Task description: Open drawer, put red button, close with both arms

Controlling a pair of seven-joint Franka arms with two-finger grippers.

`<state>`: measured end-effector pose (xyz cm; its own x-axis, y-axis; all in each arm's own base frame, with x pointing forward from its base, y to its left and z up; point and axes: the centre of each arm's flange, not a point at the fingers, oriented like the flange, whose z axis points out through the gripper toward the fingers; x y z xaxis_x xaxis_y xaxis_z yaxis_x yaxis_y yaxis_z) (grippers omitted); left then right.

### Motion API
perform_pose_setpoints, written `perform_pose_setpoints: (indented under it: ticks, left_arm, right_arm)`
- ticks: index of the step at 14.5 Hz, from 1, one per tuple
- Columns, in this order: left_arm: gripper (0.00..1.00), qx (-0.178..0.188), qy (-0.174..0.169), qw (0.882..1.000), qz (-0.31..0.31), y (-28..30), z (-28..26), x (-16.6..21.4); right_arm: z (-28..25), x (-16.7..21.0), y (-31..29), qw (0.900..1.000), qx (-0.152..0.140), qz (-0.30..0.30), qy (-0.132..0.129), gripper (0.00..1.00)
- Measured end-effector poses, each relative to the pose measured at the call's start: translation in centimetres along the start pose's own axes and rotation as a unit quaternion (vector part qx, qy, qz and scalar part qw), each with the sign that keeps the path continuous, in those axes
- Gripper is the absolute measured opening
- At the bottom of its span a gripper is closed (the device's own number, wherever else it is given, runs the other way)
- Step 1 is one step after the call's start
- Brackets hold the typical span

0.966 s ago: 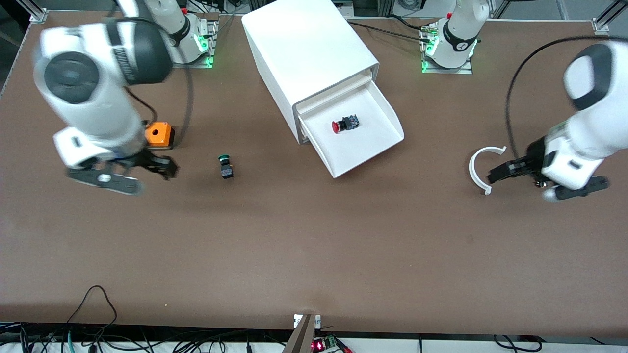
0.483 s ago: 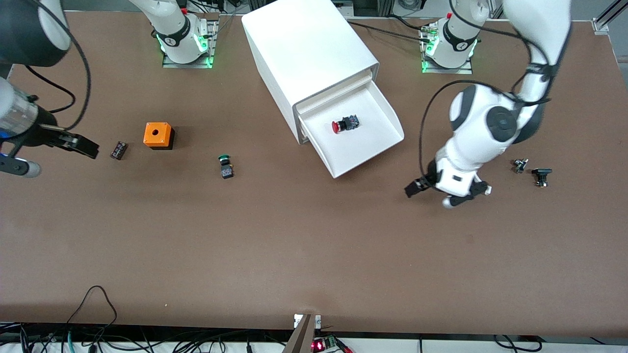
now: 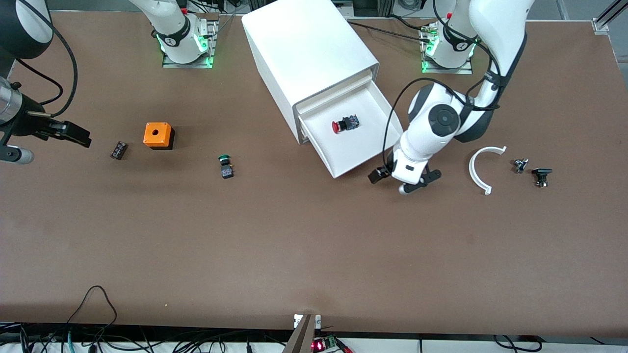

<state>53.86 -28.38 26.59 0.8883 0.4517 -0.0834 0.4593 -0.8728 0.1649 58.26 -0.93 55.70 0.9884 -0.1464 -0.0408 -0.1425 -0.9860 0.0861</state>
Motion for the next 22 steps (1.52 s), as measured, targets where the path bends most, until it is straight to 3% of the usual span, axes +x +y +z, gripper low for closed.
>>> perform_pose_setpoints:
  ticks: [10, 19, 22]
  left_arm:
    - [1.00, 0.042, -0.065, 0.990, 0.122, 3.5, -0.1, -15.3]
    - [1.00, 0.074, -0.089, 0.982, 0.152, 2.9, 0.6, -19.3]
    - [1.00, 0.070, -0.081, 0.986, 0.130, 2.3, -0.4, -17.0]
  right_arm:
    - [1.0, -2.0, 2.4, 1.000, 0.004, -0.027, 0.005, 1.00]
    - [1.2, -4.5, 3.4, 1.000, 0.009, -0.024, 0.011, 1.00]
    - [1.2, -4.4, 3.4, 1.000, 0.009, -0.025, 0.013, 1.00]
